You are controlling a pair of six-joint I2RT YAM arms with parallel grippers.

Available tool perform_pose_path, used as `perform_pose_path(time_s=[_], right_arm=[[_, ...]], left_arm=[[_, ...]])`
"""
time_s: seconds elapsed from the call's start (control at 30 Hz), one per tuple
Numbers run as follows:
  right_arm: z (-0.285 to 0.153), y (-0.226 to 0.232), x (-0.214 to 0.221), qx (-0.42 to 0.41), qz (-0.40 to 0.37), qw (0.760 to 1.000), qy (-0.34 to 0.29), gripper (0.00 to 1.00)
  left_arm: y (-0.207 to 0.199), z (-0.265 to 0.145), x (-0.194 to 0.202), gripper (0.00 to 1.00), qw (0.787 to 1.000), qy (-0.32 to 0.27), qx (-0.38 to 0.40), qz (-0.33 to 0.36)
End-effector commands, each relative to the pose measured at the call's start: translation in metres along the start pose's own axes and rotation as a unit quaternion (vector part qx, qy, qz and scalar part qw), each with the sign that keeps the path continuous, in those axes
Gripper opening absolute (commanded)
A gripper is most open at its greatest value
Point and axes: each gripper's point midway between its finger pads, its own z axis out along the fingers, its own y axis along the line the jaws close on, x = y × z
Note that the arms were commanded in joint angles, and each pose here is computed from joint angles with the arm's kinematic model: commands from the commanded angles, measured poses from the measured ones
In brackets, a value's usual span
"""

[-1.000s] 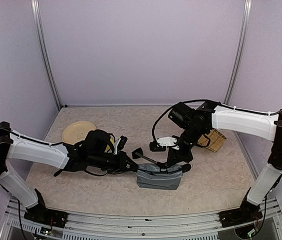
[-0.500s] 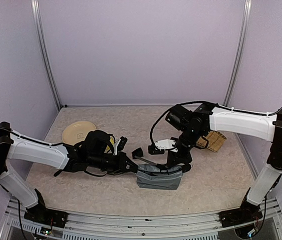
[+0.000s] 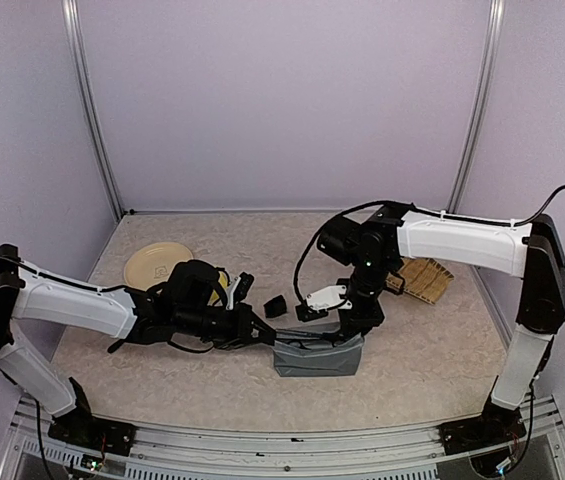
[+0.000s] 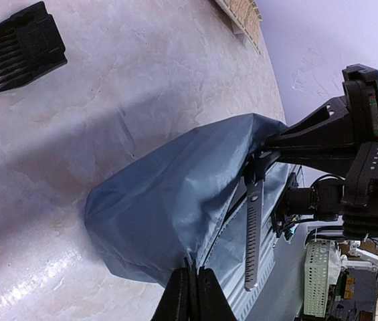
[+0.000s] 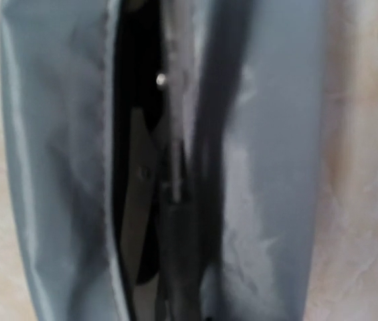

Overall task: Sort the hair-cutting tools
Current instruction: Place the scissors in the kit bag.

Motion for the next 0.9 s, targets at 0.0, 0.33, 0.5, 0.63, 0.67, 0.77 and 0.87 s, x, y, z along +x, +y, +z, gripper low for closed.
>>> perform_pose_path(time_s=[0.0, 0.33, 0.5, 0.63, 0.67, 0.77, 0.87], right_arm=[[0.006, 0.005, 0.016, -0.010, -0.030, 0.998, 0.060, 0.00], [0.020, 0.006, 0.031, -0.001, -0.040, 0.993, 0.114, 0.00], [0.021, 0.003, 0.024, 0.004, -0.036, 0.993, 0.109, 0.00], [0.019, -0.004, 0.019, 0.023, -0.023, 0.995, 0.099, 0.00], [0.020, -0.004, 0.020, 0.023, -0.021, 0.994, 0.101, 0.00], [0.022, -0.006, 0.022, 0.028, -0.016, 0.994, 0.105, 0.00], [0.021, -0.011, 0.025, 0.041, -0.015, 0.993, 0.109, 0.00]], left_arm=[[0.001, -0.007, -0.002, 0.00, 1.000, -0.007, -0.003, -0.003], [-0.001, -0.008, -0.005, 0.00, 1.000, -0.011, -0.003, -0.004], [-0.004, -0.004, -0.006, 0.00, 1.000, -0.004, 0.002, -0.002], [-0.004, -0.002, -0.005, 0.00, 1.000, 0.000, 0.003, -0.001], [-0.003, -0.002, -0.004, 0.00, 1.000, 0.001, 0.003, 0.000], [-0.001, -0.001, -0.003, 0.00, 1.000, 0.004, -0.001, -0.001], [0.003, -0.001, -0.002, 0.00, 1.000, 0.005, -0.008, -0.001]])
